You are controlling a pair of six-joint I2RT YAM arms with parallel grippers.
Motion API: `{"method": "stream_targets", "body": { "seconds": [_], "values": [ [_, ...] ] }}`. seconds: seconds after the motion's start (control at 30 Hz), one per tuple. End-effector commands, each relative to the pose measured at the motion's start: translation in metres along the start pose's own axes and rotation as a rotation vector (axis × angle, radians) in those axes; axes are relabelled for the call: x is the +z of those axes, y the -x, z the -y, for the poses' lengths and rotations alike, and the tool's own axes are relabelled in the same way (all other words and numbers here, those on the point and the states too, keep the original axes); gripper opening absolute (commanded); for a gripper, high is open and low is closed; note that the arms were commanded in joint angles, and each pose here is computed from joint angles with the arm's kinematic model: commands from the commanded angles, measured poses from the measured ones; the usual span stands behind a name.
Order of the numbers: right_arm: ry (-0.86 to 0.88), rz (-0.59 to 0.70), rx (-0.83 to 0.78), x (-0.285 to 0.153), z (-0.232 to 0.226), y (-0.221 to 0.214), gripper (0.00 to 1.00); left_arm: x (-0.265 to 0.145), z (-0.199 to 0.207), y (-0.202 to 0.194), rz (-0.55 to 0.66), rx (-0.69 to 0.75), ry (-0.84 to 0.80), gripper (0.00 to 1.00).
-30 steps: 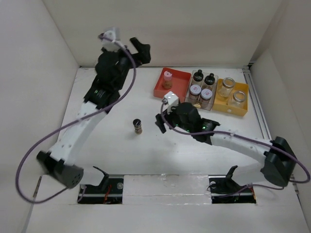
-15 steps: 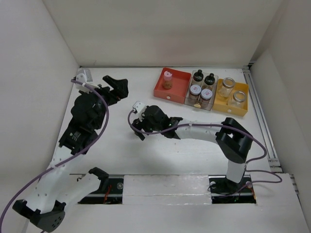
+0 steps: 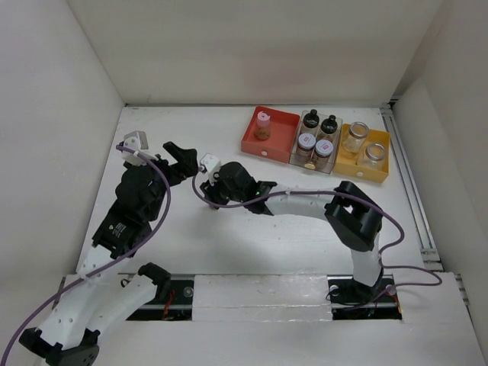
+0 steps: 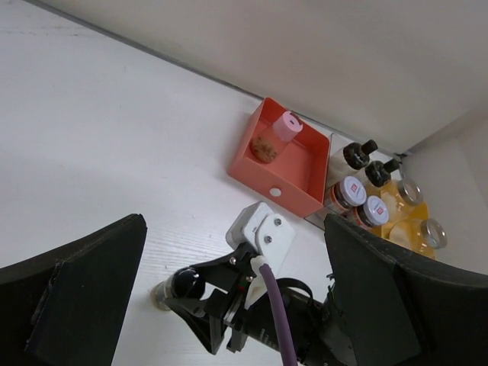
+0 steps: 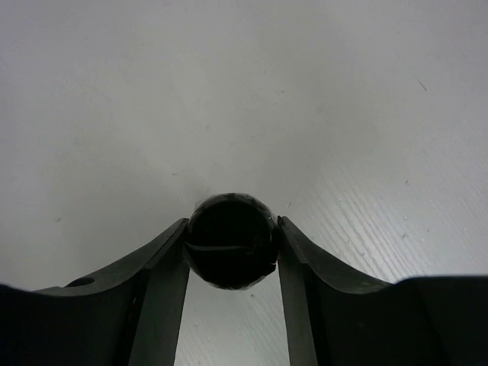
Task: Organize the condiment bottles
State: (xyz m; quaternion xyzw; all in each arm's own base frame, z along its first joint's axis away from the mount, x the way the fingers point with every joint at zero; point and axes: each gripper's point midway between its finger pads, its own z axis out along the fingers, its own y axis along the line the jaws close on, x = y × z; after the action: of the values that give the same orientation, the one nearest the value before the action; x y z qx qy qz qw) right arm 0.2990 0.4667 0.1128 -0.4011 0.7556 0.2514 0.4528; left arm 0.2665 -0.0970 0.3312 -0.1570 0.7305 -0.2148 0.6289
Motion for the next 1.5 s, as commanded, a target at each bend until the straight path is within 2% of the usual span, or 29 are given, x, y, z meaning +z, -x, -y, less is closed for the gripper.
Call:
{"method": "stream_targets", "body": {
  "seconds": [0.0,0.1,0.2,0.27,0.4,0.57,0.67,0.77,1.03,1.23,1.47],
  "values": [
    [-0.024,0.128,0.013,-0.01,0.012,0.05,0.34,-0.001,0.002,0.006,0.024,0.01,-0.018,1.0],
    [-0.093,0.239,0.031,-0.054,0.039,0.098,0.34,-0.003,0.012,0.009,0.035,-0.004,-0.071,1.0],
    [-0.242,0.338,0.057,-0.109,0.111,0.138,0.34,0.004,0.026,-0.007,-0.023,0.002,-0.147,1.0],
    [-0.308,0.386,0.065,-0.136,0.144,0.157,0.34,0.008,0.03,-0.016,-0.048,0.006,-0.167,1.0],
    [-0.443,0.388,0.095,-0.163,0.214,0.157,0.34,0.017,0.038,-0.038,-0.112,-0.018,-0.219,1.0],
    [-0.543,0.316,0.14,-0.151,0.278,0.129,0.34,0.022,0.059,-0.076,-0.199,-0.039,-0.282,1.0],
    [-0.532,0.293,0.165,-0.136,0.309,0.116,0.34,0.025,0.064,-0.1,-0.25,-0.032,-0.288,1.0],
    [-0.529,0.264,0.18,-0.122,0.329,0.103,0.34,0.027,0.066,-0.107,-0.253,-0.037,-0.283,1.0],
    [-0.567,0.177,0.23,-0.101,0.356,0.057,0.34,0.03,0.06,-0.116,-0.247,-0.056,-0.272,1.0],
    [-0.583,0.152,0.246,-0.089,0.374,0.041,0.34,0.035,0.058,-0.123,-0.263,-0.048,-0.26,1.0],
    [-0.57,0.109,0.266,-0.073,0.385,0.016,0.4,0.036,0.055,-0.13,-0.277,-0.042,-0.249,1.0]
  ]
}}
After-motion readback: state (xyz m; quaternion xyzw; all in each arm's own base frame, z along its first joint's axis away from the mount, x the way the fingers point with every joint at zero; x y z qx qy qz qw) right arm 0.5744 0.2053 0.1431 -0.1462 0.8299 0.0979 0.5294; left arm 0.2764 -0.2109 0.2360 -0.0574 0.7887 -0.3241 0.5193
